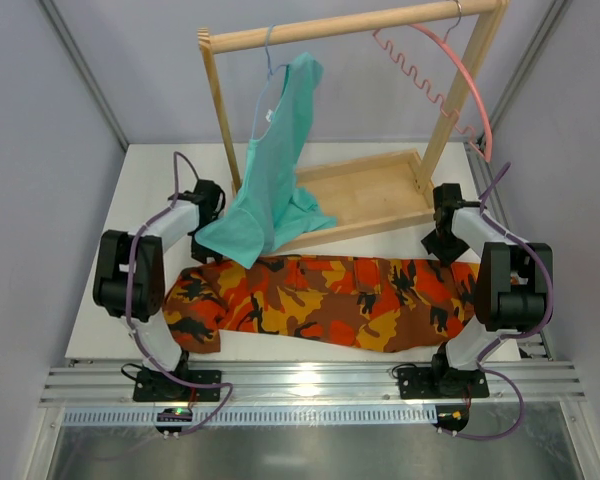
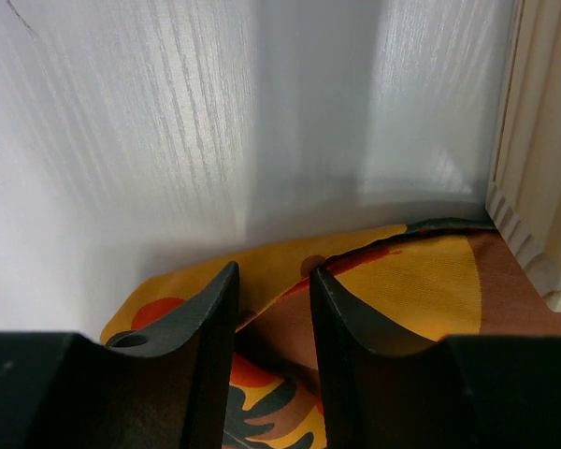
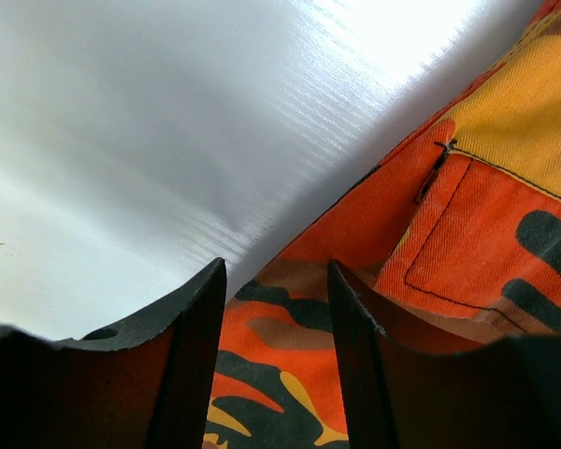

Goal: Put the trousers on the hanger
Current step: Fold the trousers

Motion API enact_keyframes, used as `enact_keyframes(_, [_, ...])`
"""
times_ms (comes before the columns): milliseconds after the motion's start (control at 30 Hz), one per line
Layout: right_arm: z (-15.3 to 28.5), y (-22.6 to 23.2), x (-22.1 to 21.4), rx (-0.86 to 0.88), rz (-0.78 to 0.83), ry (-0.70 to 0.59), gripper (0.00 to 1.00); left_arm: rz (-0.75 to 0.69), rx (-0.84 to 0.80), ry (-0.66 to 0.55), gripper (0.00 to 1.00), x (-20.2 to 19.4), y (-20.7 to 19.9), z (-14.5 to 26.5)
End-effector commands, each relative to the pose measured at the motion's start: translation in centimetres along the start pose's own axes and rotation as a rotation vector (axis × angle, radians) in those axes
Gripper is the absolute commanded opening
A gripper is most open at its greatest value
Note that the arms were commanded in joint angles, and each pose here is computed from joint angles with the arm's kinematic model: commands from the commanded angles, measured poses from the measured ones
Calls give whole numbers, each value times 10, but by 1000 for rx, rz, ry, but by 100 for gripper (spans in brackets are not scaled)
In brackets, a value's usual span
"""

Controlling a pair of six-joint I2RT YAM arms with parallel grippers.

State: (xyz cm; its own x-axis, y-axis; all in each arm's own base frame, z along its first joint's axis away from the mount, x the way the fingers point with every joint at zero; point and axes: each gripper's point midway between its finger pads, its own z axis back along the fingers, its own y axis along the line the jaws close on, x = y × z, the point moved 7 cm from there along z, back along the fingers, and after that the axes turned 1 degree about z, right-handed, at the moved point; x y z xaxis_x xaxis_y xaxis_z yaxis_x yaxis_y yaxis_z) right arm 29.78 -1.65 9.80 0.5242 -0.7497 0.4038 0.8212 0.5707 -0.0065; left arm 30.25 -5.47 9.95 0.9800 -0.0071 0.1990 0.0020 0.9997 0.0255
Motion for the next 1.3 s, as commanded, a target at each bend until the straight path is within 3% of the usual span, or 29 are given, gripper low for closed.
enact_keyframes(0, [8,2,10,9,-8,-30,50,-41,54,-32,36,8,0,5])
enact_keyframes(300, [3,2,11,-19,1,-36,50,-32,69,-58,27,14,0,0])
enact_keyframes(433, [6,6,20,-36,-18,-60,51,-32,69,-55,6,14,0,-2])
enact_keyframes(500, [5,5,20,-46,-27,-58,50,-30,74,-47,1,14,0,-2])
enact_keyframes(800, [-14,-8,16,-169,-47,-57,49,-15,85,-37,0,12,1,-1])
enact_keyframes(900, [-21,-13,21,-191,-64,-58,39,-7,105,-35,0,11,3,-2])
enact_keyframes(967, [-22,-20,26,-235,-81,-87,12,2,179,-16,0,9,10,-5])
enact_keyframes(1000, [-21,-22,29,-244,-91,-102,4,5,200,-4,0,9,12,-6])
enact_keyframes(1267, [-21,-39,41,-287,-130,-158,4,20,179,1,0,8,9,-8])
